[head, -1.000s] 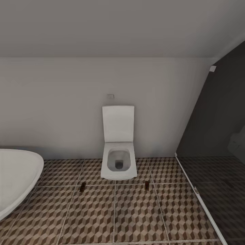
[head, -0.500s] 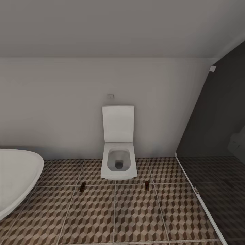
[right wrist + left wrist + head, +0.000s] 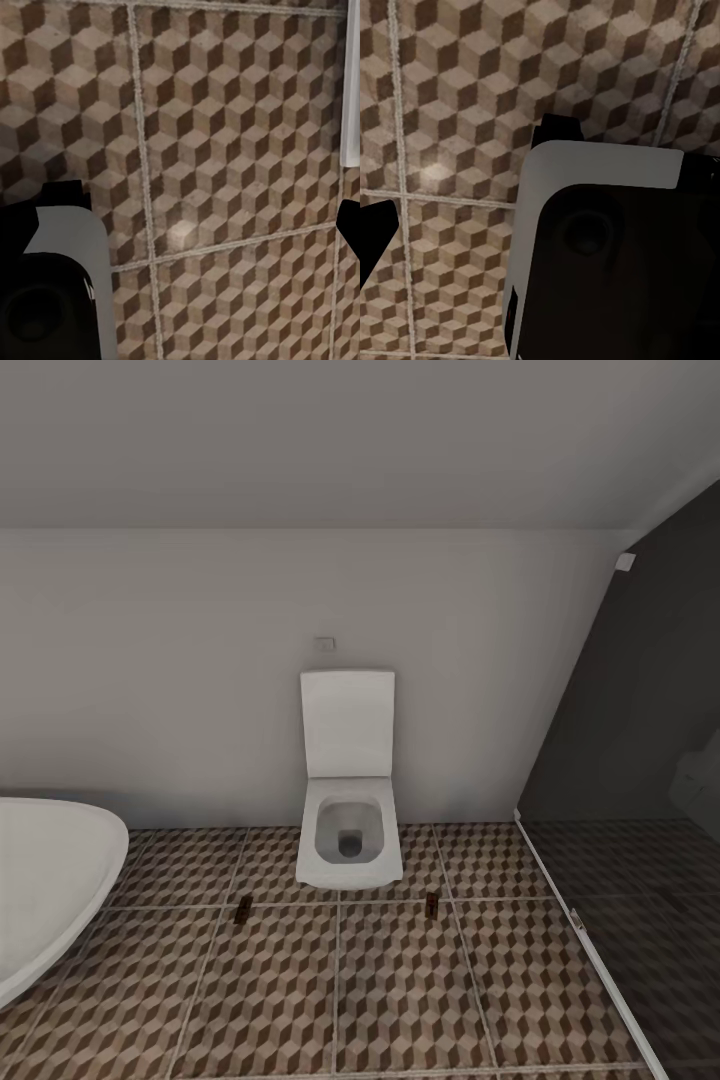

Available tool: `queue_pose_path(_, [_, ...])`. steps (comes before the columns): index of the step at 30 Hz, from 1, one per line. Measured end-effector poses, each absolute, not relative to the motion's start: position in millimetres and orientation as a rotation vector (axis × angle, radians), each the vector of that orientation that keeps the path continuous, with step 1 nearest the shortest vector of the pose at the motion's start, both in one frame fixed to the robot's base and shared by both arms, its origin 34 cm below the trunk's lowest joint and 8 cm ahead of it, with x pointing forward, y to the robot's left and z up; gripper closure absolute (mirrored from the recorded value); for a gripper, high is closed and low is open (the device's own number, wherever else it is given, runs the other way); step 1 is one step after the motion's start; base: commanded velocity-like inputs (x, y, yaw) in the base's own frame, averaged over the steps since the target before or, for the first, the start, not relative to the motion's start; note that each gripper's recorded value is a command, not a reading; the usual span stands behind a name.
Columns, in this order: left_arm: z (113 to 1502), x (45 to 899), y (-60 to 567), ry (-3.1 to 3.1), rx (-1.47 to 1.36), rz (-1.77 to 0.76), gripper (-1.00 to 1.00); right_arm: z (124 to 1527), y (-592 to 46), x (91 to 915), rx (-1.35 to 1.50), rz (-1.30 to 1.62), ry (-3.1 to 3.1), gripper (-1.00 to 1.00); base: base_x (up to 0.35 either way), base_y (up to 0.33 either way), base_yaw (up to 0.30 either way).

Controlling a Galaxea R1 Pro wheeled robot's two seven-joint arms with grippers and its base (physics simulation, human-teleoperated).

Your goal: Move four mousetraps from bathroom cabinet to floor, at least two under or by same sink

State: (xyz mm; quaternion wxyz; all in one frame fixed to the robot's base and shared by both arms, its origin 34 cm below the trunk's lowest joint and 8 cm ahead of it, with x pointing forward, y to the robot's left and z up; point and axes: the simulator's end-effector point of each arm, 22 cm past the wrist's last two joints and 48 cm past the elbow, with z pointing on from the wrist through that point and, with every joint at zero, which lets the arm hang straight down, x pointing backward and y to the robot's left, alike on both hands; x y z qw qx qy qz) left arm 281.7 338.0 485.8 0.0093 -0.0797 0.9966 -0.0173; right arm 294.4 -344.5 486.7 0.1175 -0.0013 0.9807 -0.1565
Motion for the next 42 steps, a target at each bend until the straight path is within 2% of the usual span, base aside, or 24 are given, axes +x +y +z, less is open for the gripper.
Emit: queue_pose_path(42, [485.7, 281.7, 337.9, 3.112, -0.249, -0.054, -1.0, 486.7, -344.4, 294.4, -0.004, -0.458, 2.87, -1.0, 0.0, 0.0, 0.0])
